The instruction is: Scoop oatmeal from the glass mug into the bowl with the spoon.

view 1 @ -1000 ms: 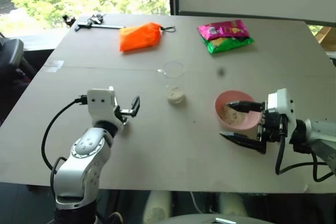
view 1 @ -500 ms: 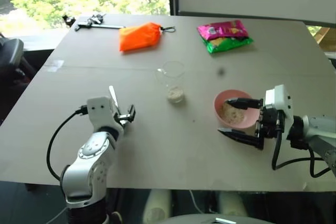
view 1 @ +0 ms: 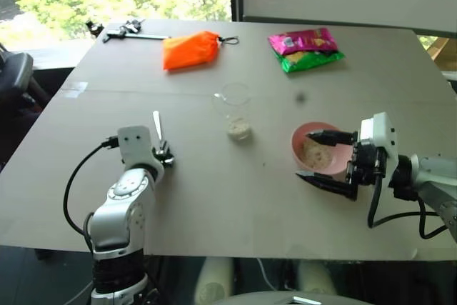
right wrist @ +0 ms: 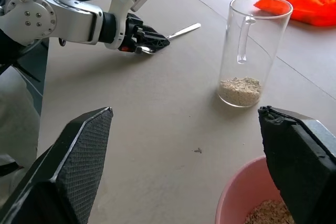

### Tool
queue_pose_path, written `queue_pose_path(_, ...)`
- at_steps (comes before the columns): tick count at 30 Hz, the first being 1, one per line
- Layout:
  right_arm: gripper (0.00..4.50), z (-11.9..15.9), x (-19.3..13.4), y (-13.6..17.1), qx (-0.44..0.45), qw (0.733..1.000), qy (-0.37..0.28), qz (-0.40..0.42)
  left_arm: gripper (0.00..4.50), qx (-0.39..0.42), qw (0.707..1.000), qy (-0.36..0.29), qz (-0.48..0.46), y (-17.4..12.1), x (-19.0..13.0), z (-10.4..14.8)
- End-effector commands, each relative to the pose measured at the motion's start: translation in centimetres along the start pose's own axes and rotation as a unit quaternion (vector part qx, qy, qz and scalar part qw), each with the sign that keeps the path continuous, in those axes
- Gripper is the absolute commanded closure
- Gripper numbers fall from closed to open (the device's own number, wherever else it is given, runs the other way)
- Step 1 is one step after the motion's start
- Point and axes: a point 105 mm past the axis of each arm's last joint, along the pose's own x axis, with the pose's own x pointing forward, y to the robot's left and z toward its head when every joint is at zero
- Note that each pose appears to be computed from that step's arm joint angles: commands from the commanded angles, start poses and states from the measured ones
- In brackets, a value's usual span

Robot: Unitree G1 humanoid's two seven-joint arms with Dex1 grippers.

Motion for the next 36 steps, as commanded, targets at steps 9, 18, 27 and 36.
queue_pose_path(9,0.00,0.9,0.1,-0.2,-0.022,1.000,-0.016,-0.007,4.22,0.022,0.997,-0.010,-0.079,-0.8,-2.5,-2.7)
queue_pose_path(18,0.00,0.2,0.5,1.0,0.028,0.999,-0.027,0.005,4.22,-0.005,0.957,-0.078,-0.280,-2.1,-9.2,-5.4)
queue_pose_path(27,0.00,-2.7,3.7,2.7,0.125,0.992,-0.008,-0.009,4.22,-0.015,0.841,-0.113,-0.528,-8.6,-14.2,-4.6)
queue_pose_path(36,0.00,-1.9,6.7,4.0,0.303,0.951,-0.060,-0.008,4.22,-0.003,0.803,-0.133,-0.580,-10.6,-14.6,-4.0)
